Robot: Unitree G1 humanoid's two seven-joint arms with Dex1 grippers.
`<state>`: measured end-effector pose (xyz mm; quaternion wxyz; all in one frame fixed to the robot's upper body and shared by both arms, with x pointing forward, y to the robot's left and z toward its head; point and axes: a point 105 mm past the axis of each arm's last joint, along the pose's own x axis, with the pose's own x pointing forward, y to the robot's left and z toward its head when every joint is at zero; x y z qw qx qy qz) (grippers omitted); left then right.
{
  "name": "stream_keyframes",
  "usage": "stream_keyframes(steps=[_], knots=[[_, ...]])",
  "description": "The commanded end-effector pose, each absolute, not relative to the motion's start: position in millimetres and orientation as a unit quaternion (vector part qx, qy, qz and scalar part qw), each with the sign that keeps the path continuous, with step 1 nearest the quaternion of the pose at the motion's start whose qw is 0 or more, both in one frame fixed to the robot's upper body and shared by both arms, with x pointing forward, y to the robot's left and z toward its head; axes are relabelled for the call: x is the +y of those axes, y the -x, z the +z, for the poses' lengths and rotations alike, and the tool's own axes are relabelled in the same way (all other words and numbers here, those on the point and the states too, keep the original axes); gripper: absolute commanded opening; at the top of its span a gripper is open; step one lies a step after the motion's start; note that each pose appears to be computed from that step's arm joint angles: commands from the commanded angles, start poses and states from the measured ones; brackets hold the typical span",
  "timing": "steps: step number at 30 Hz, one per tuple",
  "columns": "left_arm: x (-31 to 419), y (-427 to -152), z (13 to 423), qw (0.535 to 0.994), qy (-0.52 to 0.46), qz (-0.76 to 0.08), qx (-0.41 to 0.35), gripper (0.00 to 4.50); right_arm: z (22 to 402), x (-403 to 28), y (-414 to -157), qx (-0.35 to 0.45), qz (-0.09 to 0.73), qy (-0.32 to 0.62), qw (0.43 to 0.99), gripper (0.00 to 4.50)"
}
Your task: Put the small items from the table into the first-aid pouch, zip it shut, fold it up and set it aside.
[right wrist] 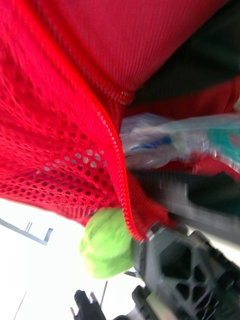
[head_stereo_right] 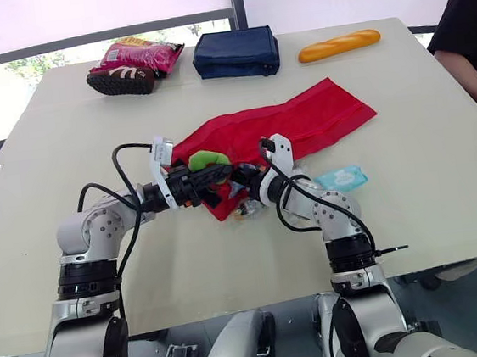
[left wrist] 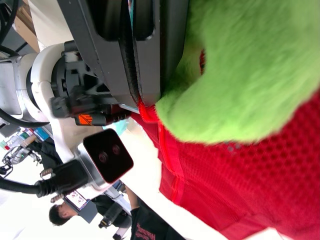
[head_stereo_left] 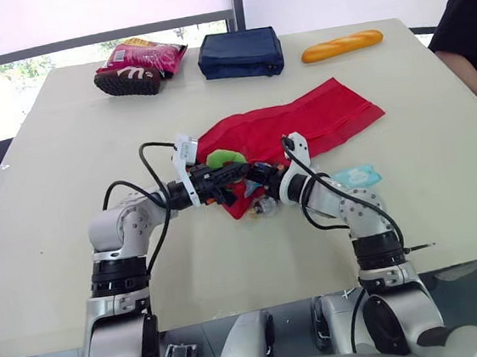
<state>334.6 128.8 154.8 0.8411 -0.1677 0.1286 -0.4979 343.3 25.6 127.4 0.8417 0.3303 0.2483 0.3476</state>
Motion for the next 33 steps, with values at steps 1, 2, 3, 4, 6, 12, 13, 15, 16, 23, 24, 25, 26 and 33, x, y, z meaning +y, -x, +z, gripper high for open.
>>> stream_keyframes(steps=[1,2,3,4,6,12,13,15,16,23,24,25,26,33], knots=[[125.2,-335.8,167.9,0.836,0.162,-0.513,0.104,0.0,154.8,30.4,-338.8,0.213,0.386,-0.31,0.842,2.22],[126.5,-336.5,167.9,0.837,0.161,-0.512,0.104,0.0,155.4,27.4,-337.8,0.211,0.39,-0.302,0.844,2.22],[127.6,-337.0,167.7,0.838,0.16,-0.511,0.104,0.0,156.0,25.1,-336.7,0.209,0.394,-0.295,0.845,2.22],[129.2,-338.2,167.3,0.84,0.159,-0.509,0.104,0.0,156.9,21.8,-335.4,0.206,0.397,-0.288,0.847,2.22],[131.7,-340.1,167.4,0.841,0.158,-0.506,0.103,0.0,159.0,16.5,-332.6,0.2,0.406,-0.275,0.848,2.22],[133.3,-343.3,167.6,0.842,0.158,-0.505,0.104,0.0,158.3,5.3,-323.1,0.196,0.425,-0.231,0.853,2.22],[132.9,-343.1,167.2,0.841,0.159,-0.507,0.105,0.0,157.9,5.0,-322.4,0.196,0.425,-0.229,0.853,2.22],[131.8,-342.4,166.4,0.839,0.158,-0.509,0.107,0.0,154.4,4.7,-321.8,0.199,0.423,-0.22,0.856,1.98],[131.6,-342.3,166.2,0.839,0.158,-0.509,0.107,0.0,152.3,4.7,-321.6,0.2,0.422,-0.215,0.858,1.64],[127.0,-339.7,167.3,0.834,0.159,-0.517,0.109,0.0,145.1,9.4,-324.2,0.201,0.415,-0.191,0.866,0.13],[125.7,-338.8,167.4,0.832,0.16,-0.519,0.109,0.0,145.4,11.2,-324.3,0.2,0.416,-0.192,0.866,0.13],[124.9,-338.2,167.4,0.831,0.161,-0.521,0.109,0.0,145.6,12.4,-324.5,0.199,0.417,-0.192,0.866,0.13],[123.6,-337.1,167.3,0.83,0.163,-0.523,0.11,0.0,146.3,14.6,-324.9,0.198,0.418,-0.192,0.865,0.13],[114.3,-328.1,164.7,0.816,0.171,-0.54,0.116,0.0,149.3,36.8,-336.9,0.195,0.408,-0.195,0.87,0.13]])
